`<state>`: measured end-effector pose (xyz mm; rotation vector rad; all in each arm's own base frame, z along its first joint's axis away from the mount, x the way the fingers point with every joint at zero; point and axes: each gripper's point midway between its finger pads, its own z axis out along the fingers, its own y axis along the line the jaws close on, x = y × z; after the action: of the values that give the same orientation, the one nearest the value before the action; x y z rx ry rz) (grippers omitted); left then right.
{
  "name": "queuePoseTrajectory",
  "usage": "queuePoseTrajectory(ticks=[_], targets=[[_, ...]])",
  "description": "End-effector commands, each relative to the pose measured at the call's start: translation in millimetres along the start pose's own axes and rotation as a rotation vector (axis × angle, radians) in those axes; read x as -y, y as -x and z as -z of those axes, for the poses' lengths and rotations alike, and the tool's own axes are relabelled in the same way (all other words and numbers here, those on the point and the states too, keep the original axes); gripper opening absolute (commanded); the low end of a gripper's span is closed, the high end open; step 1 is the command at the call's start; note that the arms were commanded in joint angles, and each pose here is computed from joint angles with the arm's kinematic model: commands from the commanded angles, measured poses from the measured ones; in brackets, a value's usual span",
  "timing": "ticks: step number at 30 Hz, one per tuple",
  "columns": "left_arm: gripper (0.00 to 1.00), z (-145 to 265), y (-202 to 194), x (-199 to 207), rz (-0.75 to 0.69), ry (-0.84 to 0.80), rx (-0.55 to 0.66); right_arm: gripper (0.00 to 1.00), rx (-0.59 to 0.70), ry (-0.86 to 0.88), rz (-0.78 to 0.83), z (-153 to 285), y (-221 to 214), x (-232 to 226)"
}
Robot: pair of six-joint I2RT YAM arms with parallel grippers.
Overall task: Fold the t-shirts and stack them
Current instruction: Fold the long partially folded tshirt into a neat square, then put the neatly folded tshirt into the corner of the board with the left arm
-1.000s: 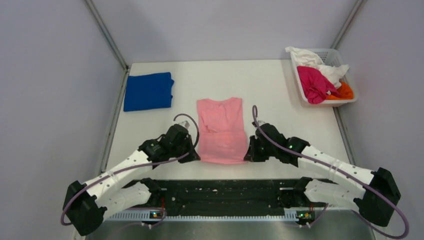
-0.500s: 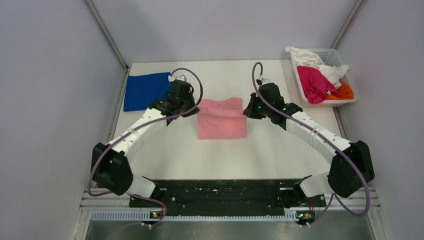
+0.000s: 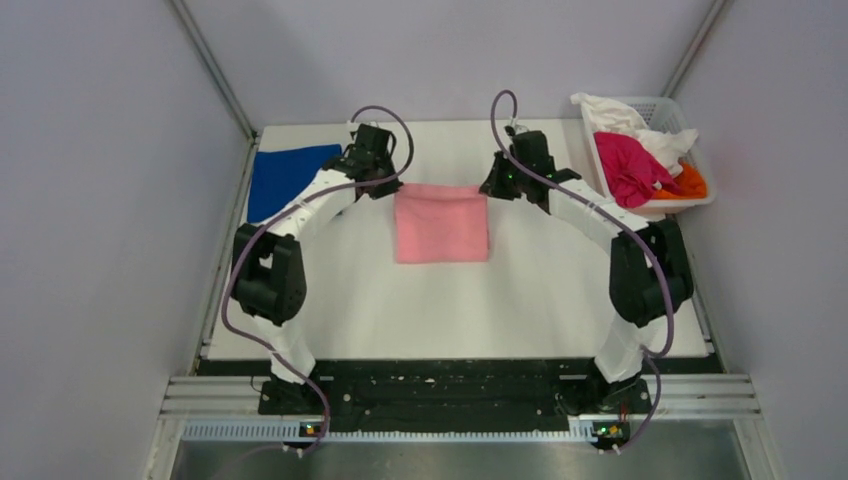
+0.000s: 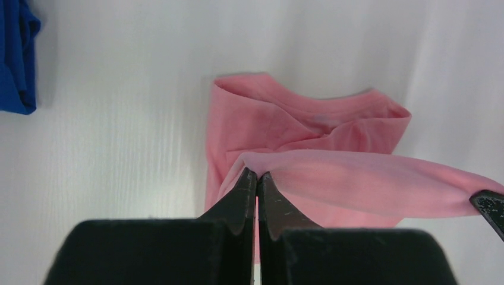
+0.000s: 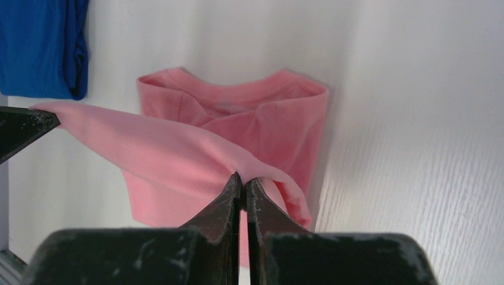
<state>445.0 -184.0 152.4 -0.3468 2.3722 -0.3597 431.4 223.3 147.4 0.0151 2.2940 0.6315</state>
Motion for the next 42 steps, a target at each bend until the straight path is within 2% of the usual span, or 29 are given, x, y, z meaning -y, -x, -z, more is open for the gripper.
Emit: queuePoseTrajectory(ticks=[1, 6, 7, 8, 10, 11, 12, 13, 15, 18, 23, 29, 34, 39, 42], targets=[[0.00, -17, 24, -15, 0.015, 0.059, 0.028, 0.00, 0.091, 0.029, 0.045, -20, 37, -6], [0.00, -38, 27, -26, 0.026, 0.095, 0.003, 0.00, 0.057, 0.011, 0.033, -56, 37, 7], [0.05, -42, 27, -26, 0.025, 0.092, -0.005, 0.00, 0.053, -0.001, 0.023, -61, 36, 11], [0.17, -48, 26, -27, 0.024, 0.093, -0.019, 0.08, 0.050, -0.007, 0.016, -66, 36, 14], [0.52, -55, 29, -25, 0.021, 0.089, -0.024, 0.54, 0.059, -0.022, 0.003, -71, 44, 19], [0.78, -55, 32, -24, 0.015, 0.084, -0.032, 0.72, 0.074, -0.028, -0.006, -71, 52, 20], [0.96, -53, 35, -21, 0.011, 0.077, -0.038, 0.86, 0.096, -0.027, -0.012, -69, 63, 19], [0.98, -49, 41, -17, 0.007, 0.069, -0.036, 0.96, 0.124, -0.022, -0.010, -65, 75, 14], [0.99, -41, 39, -15, 0.005, 0.065, -0.052, 0.99, 0.160, -0.005, -0.004, -53, 87, 6], [0.99, -32, 22, -20, 0.016, 0.047, -0.080, 0.99, 0.172, 0.066, 0.008, -31, 82, -9], [0.99, -24, -22, -19, 0.049, -0.048, -0.175, 0.99, 0.089, 0.216, -0.027, -7, 29, -26], [0.98, -41, -58, -32, 0.051, -0.002, -0.277, 0.99, 0.080, 0.138, -0.062, 32, -21, -1], [0.76, -61, -83, -32, 0.049, 0.027, -0.346, 0.99, 0.075, 0.068, -0.069, 64, -41, 14], [0.69, -79, -92, -41, 0.019, 0.122, -0.353, 0.99, 0.121, 0.017, -0.059, 94, -43, 22], [0.56, -90, -92, -46, -0.001, 0.177, -0.349, 0.99, 0.148, 0.010, -0.050, 108, -44, 23]])
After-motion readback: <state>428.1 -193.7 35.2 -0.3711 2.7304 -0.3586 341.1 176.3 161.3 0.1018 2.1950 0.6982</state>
